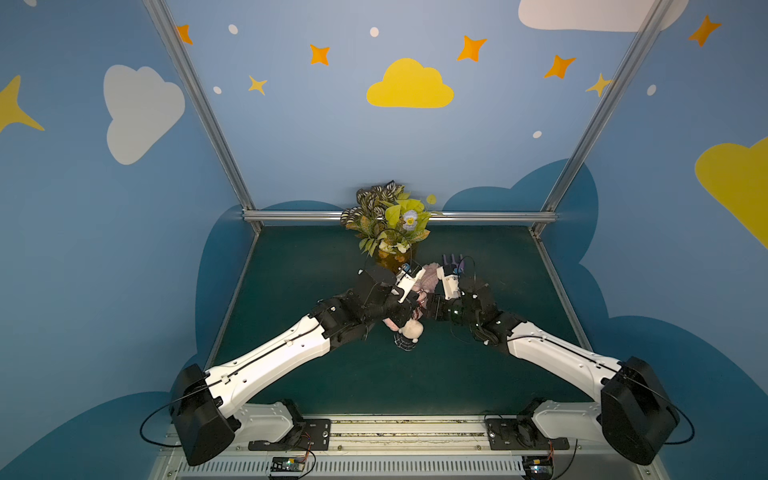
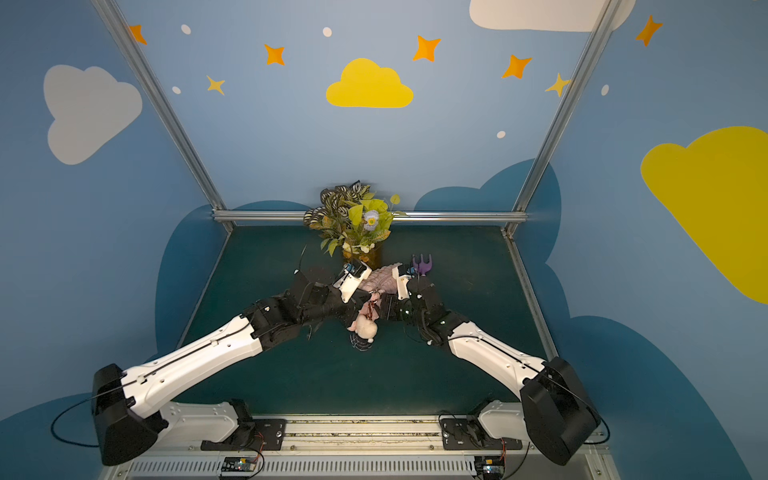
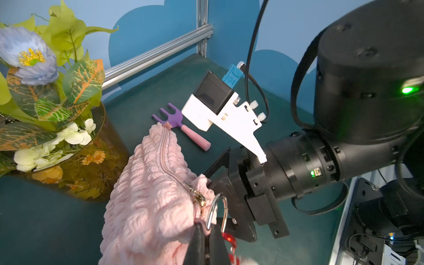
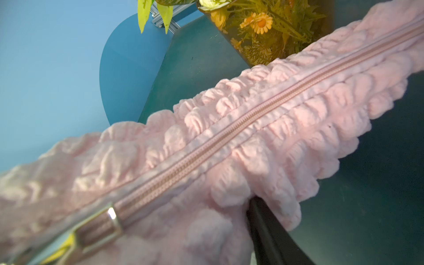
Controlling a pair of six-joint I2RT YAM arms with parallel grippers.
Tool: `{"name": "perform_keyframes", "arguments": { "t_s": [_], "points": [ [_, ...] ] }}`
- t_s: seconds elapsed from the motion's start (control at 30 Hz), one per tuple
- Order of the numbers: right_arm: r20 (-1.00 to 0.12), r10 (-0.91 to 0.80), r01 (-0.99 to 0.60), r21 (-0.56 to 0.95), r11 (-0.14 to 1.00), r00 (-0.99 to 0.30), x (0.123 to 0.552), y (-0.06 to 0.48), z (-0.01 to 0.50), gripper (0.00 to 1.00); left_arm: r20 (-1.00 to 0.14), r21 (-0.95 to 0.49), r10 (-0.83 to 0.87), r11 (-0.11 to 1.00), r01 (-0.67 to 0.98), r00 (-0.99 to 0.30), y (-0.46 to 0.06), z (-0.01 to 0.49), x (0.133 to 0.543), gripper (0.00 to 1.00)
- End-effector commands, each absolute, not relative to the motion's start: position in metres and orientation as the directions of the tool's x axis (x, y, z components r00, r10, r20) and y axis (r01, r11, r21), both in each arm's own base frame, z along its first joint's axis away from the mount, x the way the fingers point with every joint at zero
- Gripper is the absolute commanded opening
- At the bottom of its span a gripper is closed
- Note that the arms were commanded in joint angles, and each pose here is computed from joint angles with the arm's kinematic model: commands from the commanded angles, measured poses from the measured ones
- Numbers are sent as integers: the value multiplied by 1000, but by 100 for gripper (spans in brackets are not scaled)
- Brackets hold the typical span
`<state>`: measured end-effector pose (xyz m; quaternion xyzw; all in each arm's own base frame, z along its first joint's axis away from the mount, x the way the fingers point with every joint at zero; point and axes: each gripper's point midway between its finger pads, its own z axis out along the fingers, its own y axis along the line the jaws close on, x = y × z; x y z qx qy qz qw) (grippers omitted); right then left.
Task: Remove the decoration from the bag
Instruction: Adjust the bag at the center of the board.
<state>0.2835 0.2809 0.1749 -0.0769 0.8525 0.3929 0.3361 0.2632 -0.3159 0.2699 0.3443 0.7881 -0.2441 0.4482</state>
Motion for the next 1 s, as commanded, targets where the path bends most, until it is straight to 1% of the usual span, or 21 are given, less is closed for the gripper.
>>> {"name": "perform_keyframes", "arguments": {
  "t_s": [0.0, 0.17, 0.33, 0.53, 0.67, 0.8, 0.97],
  "points": [
    [-621, 128, -323, 559, 764, -774, 282, 252, 153, 53, -939, -116, 198, 585, 803, -280, -333, 312, 261, 2],
    [-638, 128, -312, 529, 789, -759, 273, 226, 163, 54, -940, -129, 182, 594, 794, -289, -332, 306, 265, 2],
    [-661, 178, -288, 531, 797, -729, 258, 198, 177, 57, -944, -134, 169, 587, 799, -282, -332, 307, 265, 2],
    [-746, 198, -368, 519, 771, -636, 245, 183, 206, 61, -950, -127, 170, 556, 822, -262, -334, 308, 262, 2],
    [-766, 191, -455, 542, 706, -614, 237, 191, 227, 61, -952, -116, 182, 530, 840, -246, -335, 307, 261, 2],
    [-759, 173, -557, 593, 582, -627, 228, 211, 246, 60, -956, -100, 191, 502, 859, -222, -333, 308, 258, 2],
    [-736, 145, -618, 644, 450, -661, 220, 231, 262, 58, -959, -108, 181, 478, 872, -218, -327, 312, 257, 2]
  ]
}}
